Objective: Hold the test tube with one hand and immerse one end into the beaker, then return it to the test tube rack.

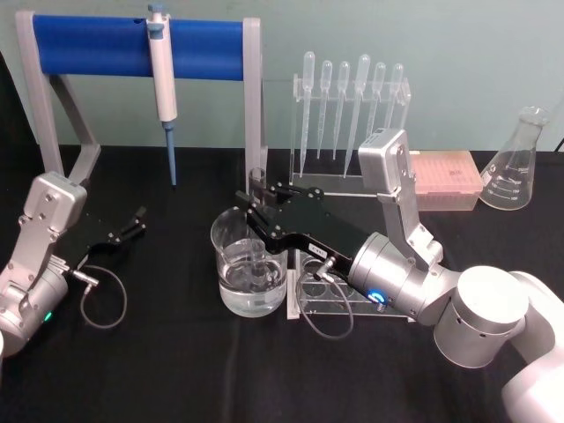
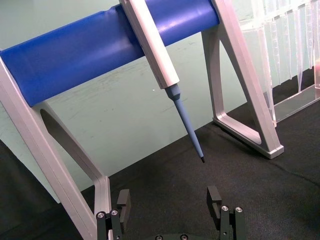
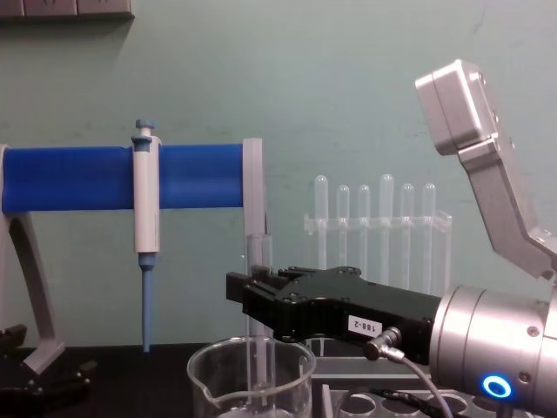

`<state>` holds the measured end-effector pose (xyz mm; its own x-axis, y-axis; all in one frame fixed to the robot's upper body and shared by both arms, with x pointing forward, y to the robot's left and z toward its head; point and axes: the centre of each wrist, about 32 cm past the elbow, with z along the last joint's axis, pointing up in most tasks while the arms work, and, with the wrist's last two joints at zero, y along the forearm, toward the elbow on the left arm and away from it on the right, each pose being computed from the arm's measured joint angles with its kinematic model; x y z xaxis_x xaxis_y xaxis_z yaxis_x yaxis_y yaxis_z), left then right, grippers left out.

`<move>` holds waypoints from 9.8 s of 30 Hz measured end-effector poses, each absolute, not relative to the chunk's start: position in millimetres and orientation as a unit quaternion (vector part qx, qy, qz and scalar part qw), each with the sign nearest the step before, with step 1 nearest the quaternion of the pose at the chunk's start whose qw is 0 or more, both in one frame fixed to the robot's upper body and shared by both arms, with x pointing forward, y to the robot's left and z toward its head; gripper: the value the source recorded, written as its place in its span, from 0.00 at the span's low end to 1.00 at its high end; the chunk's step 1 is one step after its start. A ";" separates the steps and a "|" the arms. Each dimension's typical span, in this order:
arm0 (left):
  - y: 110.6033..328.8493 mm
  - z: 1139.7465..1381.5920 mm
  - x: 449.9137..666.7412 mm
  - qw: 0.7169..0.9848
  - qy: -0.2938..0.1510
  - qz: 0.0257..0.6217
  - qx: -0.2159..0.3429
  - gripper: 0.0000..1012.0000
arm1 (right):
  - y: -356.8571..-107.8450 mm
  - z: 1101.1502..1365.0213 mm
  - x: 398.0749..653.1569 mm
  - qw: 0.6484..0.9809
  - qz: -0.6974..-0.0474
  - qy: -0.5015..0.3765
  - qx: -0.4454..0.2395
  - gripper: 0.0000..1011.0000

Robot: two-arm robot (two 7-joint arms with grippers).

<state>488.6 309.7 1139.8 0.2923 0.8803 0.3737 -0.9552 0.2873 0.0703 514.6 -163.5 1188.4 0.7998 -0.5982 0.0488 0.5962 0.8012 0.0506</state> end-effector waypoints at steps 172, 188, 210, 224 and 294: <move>309.7 1139.8 488.6 0.791 -0.132 0.580 0.141 0.99 | -163.5 1188.4 514.6 0.948 -0.315 -0.031 0.016 0.22; 309.7 1139.8 488.6 0.791 -0.132 0.580 0.141 0.99 | -163.5 1188.4 514.6 0.949 -0.315 -0.031 0.016 0.22; 309.7 1139.8 488.6 0.791 -0.132 0.580 0.141 0.99 | -163.5 1188.4 514.6 0.949 -0.315 -0.031 0.016 0.22; 309.7 1139.8 488.6 0.791 -0.132 0.580 0.141 0.99 | -163.5 1188.4 514.6 0.949 -0.315 -0.031 0.016 0.22; 309.7 1139.8 488.6 0.791 -0.132 0.580 0.141 0.99 | -251.8 1229.2 464.3 0.917 -0.394 -0.049 0.033 0.22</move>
<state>488.6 309.7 1139.8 0.2923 0.8803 0.3737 -0.9552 0.2873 0.0703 464.3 -251.8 1229.2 0.6844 -0.7264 0.0635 0.7198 0.6869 0.0999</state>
